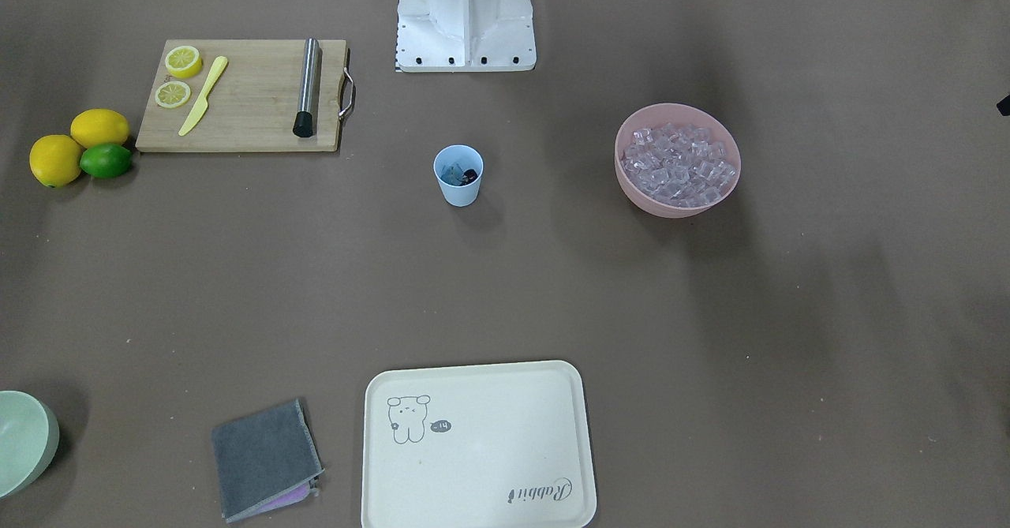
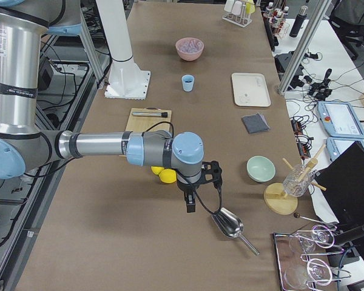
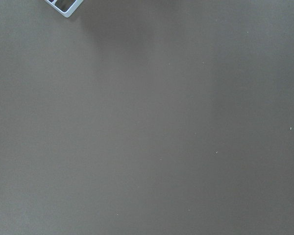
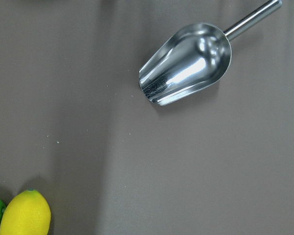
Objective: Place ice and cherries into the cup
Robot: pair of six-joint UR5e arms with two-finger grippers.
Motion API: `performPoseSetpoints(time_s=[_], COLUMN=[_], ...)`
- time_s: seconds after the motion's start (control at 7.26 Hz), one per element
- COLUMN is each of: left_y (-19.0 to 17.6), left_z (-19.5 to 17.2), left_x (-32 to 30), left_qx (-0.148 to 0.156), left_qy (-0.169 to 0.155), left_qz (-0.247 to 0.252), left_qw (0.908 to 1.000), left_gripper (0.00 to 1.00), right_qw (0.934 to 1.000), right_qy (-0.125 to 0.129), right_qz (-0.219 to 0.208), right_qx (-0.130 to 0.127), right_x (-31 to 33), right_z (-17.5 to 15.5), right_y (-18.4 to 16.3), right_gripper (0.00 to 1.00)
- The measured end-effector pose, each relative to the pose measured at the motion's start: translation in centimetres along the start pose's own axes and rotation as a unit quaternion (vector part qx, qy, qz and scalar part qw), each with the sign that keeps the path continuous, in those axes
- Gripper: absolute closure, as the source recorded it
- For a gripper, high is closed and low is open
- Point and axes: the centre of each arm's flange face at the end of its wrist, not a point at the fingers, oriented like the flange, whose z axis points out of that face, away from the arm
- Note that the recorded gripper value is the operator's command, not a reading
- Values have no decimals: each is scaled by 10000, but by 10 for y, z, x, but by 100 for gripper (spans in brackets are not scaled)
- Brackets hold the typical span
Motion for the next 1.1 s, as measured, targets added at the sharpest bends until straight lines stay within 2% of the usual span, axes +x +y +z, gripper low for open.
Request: performPoseSetpoints(time_s=[1.1], left_y=[0], left_z=[3], left_x=[-2], left_qx=[-24], left_qy=[-4], left_qz=[-11], left_qw=[10000], left_gripper=[2], right_qw=[10000], right_qy=[-5], right_qz=[13], right_qx=[-17], right_x=[1], right_z=[2], right_y=[1], right_gripper=[0])
